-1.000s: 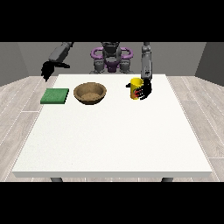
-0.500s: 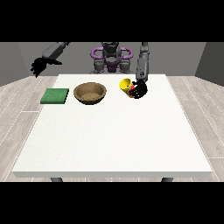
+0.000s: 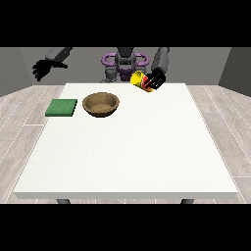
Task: Pick the cup and pour the ball into the bowl, then pick the bowl and place it on the pad
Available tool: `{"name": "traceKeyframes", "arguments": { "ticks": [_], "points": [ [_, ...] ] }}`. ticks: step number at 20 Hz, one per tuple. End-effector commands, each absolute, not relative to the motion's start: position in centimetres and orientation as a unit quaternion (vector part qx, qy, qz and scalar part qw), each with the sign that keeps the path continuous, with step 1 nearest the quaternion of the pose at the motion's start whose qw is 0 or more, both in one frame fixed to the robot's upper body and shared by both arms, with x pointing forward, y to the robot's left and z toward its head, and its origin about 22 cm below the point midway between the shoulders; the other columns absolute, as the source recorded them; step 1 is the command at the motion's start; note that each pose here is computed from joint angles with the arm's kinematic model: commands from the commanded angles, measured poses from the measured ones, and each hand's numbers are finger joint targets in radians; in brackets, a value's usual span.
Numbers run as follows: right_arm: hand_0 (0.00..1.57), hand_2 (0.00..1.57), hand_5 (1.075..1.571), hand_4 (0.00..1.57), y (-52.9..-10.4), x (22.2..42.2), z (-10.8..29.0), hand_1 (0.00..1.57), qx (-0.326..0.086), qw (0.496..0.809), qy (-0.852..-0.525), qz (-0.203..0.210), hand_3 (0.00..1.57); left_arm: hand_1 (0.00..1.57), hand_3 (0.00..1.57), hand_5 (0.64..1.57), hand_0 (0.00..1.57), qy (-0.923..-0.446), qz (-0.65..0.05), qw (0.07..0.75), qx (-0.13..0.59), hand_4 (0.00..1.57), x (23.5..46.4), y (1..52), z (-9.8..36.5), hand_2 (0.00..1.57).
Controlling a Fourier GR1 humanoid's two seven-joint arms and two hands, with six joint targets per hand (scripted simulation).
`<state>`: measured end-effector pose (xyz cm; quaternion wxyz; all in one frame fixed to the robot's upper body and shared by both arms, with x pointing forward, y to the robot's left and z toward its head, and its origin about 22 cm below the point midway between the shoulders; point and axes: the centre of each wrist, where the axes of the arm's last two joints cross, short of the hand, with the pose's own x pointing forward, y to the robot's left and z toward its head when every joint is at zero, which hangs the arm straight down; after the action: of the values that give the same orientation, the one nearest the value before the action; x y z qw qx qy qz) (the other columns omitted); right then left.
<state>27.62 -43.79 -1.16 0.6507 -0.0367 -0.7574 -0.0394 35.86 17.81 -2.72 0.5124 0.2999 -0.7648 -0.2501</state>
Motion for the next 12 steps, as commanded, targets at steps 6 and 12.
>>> {"name": "traceKeyframes", "arguments": {
  "ticks": [6, 12],
  "points": [
    [0.0, 0.04, 1.558, 0.0, -45.2, 25.3, -3.7, 0.0, -0.058, 0.679, -0.729, -0.06, 0.0, 1.37, 1.57, 1.566, 1.37, -0.722, -0.336, 0.492, 0.352, 1.11, 36.5, 13.6, 0.0, 1.57],
    [0.0, 0.0, 1.552, 0.0, -45.6, 23.0, -6.1, 0.0, -0.059, 0.66, -0.745, -0.073, 0.0, 1.28, 1.57, 1.569, 1.28, -0.721, -0.379, 0.433, 0.385, 1.0, 36.0, 9.5, 1.2, 1.57]
  ]
}}
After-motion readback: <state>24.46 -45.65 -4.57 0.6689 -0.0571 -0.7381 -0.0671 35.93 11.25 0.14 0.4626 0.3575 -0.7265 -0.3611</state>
